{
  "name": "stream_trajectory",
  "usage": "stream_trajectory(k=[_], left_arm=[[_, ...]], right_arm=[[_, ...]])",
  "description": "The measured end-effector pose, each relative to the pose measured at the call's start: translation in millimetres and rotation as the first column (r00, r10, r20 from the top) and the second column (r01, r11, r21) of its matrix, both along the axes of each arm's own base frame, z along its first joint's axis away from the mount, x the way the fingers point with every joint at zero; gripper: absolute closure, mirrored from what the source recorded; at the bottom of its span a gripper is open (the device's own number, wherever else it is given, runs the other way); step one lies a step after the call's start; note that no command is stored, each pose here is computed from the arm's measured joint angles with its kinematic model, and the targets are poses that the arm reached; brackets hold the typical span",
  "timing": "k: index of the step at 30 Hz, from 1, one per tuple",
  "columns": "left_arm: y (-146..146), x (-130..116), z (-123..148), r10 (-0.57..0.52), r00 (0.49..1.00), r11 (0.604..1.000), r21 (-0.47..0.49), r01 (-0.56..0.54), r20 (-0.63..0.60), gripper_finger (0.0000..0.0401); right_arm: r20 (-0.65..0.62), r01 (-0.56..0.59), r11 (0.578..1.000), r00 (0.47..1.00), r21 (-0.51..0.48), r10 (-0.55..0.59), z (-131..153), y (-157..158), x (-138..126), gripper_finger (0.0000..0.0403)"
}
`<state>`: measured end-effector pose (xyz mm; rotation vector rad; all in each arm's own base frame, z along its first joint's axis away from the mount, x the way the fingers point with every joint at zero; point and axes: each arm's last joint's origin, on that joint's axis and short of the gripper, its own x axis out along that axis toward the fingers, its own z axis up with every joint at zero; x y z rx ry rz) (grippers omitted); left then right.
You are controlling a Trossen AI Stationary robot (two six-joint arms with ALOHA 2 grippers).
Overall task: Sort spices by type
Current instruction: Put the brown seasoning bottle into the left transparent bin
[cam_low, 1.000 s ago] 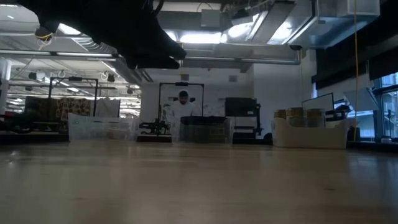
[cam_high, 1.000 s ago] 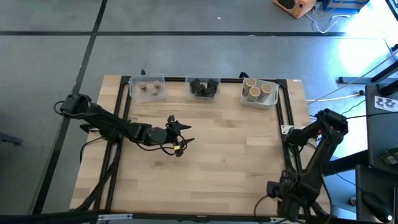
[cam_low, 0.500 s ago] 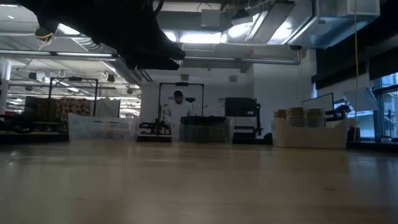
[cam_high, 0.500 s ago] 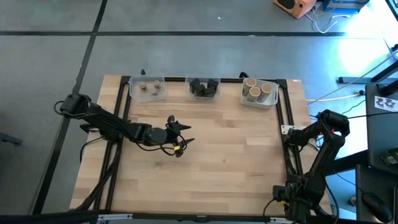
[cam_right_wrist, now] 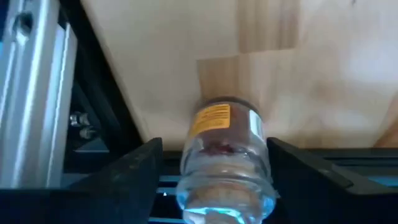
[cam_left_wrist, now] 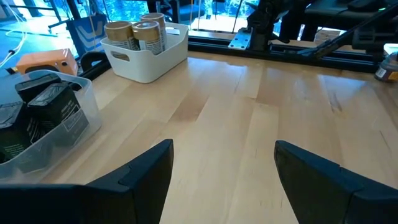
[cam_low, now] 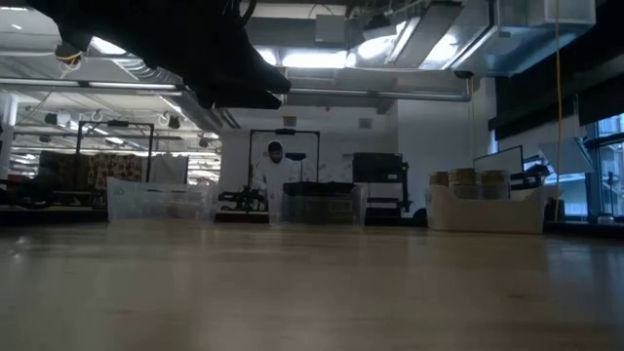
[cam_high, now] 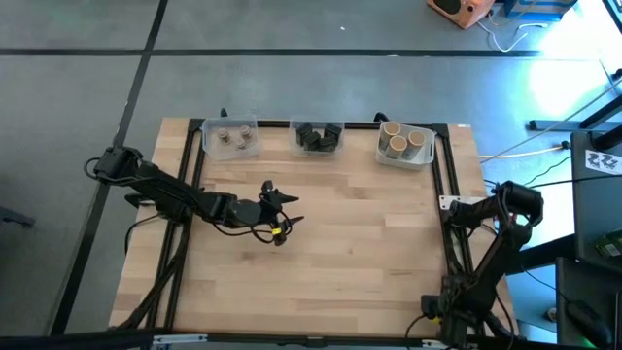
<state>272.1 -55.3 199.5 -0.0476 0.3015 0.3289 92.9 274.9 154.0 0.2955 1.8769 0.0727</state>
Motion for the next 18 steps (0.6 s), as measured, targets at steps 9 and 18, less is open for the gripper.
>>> stream_trajectory(k=[9,18], left_arm=[[0.0,0.0,0.1,0.002,1.0,1.0,-0.005,-0.002,0.002,0.0138],[0.1,-0.5,-1.4,0.004,1.0,1.0,-0.008,-0.004,-0.011,0.0138]], right_arm=[[-0.023,0.026,1.0,0.999,-0.003,-0.026,-3.3,-0.1,4.9,0.0214],[0.063,0.132,0.991,0.989,-0.004,-0.131,0.8,-21.8,49.9,0.0214]])
